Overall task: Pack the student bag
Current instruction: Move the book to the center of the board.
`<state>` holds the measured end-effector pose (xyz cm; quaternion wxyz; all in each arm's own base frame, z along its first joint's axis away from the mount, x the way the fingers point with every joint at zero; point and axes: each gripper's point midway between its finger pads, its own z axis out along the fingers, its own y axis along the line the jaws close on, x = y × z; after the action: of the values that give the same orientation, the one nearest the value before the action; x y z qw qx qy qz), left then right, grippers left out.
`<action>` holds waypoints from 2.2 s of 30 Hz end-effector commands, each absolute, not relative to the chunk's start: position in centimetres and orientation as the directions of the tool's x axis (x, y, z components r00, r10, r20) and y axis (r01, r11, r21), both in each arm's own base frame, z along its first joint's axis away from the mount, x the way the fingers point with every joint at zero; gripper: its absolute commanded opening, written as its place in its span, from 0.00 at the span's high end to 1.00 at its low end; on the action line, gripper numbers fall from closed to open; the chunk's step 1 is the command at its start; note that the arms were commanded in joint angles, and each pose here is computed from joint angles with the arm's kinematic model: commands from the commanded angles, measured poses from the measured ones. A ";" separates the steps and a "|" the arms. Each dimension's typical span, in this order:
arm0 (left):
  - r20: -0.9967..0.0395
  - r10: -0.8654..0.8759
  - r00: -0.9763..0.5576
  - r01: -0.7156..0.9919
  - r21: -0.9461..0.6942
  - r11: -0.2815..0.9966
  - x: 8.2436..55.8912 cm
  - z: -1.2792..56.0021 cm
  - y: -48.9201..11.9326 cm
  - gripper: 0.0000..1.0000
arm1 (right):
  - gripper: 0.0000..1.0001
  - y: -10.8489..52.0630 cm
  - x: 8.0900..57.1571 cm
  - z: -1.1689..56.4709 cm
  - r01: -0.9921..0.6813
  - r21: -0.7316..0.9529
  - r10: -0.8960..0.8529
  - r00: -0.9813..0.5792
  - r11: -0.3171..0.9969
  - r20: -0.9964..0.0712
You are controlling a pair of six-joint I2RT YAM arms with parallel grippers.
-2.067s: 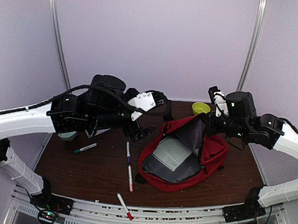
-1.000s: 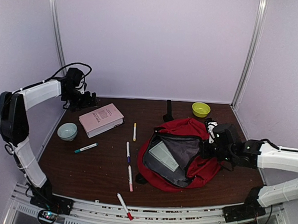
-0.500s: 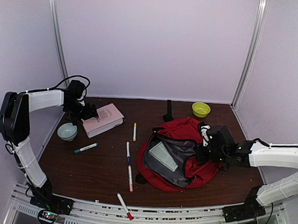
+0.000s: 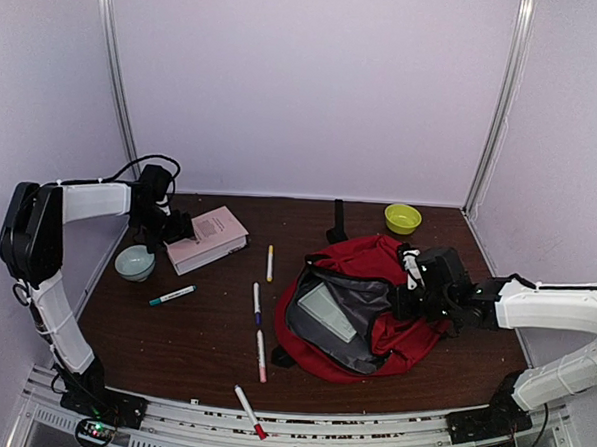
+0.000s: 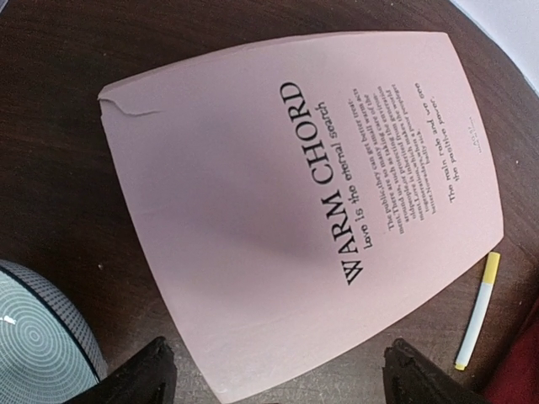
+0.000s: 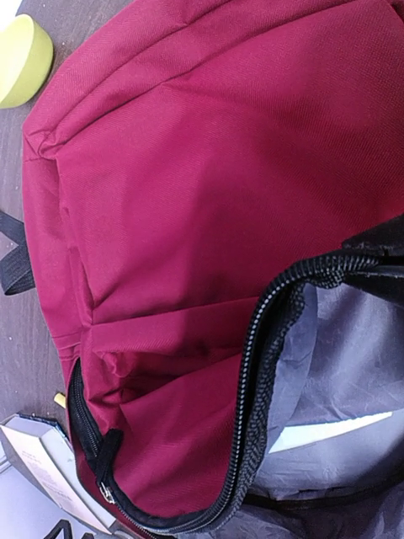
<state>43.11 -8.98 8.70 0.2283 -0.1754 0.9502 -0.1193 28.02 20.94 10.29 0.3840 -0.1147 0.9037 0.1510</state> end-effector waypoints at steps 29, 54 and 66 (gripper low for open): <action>-0.401 -0.406 -0.822 -0.306 -0.290 0.907 48.4 7.4 -7.8 0.10 | 1.00 21.5 28.8 10.8 -0.330 0.221 -0.069 -0.681 0.918 -0.729; -0.590 -0.096 -0.801 0.000 -0.161 0.987 46.6 13.1 -12.4 0.11 | 1.00 21.8 29.1 10.3 -0.327 0.216 -0.084 -0.703 0.920 -0.706; -0.500 -0.151 -0.853 -0.113 -0.106 0.988 49.8 13.3 -8.7 0.07 | 1.00 21.7 29.1 10.4 -0.327 0.220 -0.080 -0.700 0.919 -0.710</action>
<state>50.18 -10.67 16.11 0.3228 -0.0395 0.9442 -0.0515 28.51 21.43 9.51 0.3625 -0.1163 0.9108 0.1598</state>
